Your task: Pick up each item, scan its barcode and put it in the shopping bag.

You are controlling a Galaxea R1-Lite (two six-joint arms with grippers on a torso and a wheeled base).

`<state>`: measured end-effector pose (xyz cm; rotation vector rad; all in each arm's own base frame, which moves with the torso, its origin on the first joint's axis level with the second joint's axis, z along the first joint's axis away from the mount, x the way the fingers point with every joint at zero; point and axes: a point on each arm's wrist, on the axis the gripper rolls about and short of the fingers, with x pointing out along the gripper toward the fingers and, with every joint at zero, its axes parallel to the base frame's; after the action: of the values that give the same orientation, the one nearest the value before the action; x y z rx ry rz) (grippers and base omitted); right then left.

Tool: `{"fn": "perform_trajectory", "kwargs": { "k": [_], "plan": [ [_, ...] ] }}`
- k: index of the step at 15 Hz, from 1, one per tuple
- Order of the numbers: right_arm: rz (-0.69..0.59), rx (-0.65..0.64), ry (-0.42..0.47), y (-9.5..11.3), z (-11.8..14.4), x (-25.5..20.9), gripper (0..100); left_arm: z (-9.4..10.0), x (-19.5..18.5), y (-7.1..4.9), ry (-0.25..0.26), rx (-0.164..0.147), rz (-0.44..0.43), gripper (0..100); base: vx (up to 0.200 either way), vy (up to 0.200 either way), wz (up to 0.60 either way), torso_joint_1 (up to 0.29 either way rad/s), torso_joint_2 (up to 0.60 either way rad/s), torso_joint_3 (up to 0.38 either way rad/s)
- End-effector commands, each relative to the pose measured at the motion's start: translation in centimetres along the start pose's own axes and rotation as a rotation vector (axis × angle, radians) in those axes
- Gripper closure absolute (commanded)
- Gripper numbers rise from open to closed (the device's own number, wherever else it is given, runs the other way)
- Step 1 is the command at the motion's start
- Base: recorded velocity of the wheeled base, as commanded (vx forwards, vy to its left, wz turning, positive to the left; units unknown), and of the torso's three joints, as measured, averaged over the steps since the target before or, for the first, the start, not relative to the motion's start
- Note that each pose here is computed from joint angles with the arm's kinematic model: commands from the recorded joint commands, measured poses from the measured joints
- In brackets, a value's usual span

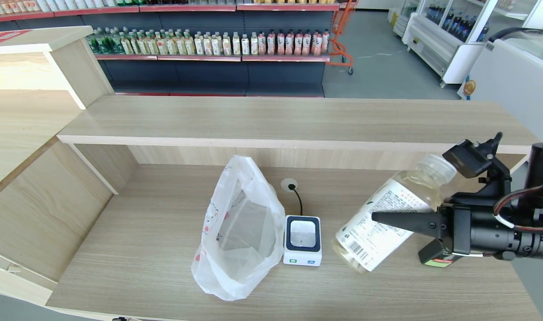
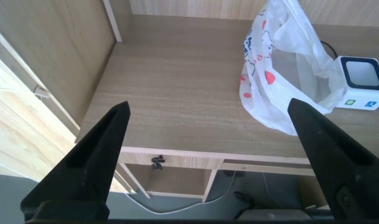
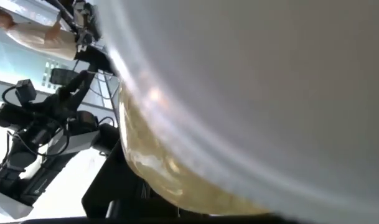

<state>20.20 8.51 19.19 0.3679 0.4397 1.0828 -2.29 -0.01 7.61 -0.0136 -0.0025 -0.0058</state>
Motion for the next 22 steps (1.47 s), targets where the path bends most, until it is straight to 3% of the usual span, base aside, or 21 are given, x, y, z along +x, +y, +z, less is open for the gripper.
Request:
{"fn": "perform_trajectory", "kwargs": {
  "k": [1, 12, 22],
  "plan": [
    [0.067, -0.047, 0.005, 2.4, -0.4, -0.5, 100, 0.0, 0.0, 0.0, -0.001, 0.000, 0.000, 0, 0.000, 0.000, 0.00, 0.000, 0.00, 0.000],
    [0.153, -0.193, 0.160, 3.8, -2.8, 1.0, 100, 0.0, 0.0, 0.0, -0.001, 0.000, 0.000, 0, 0.000, 0.000, 0.00, 0.000, 0.00, 0.000],
    [0.122, -0.213, 0.159, 3.7, -2.9, 0.9, 100, 0.0, 0.0, 0.0, -0.001, 0.000, 0.000, 0, 0.000, 0.000, 0.00, 0.000, 0.00, 0.000]
  ]
}}
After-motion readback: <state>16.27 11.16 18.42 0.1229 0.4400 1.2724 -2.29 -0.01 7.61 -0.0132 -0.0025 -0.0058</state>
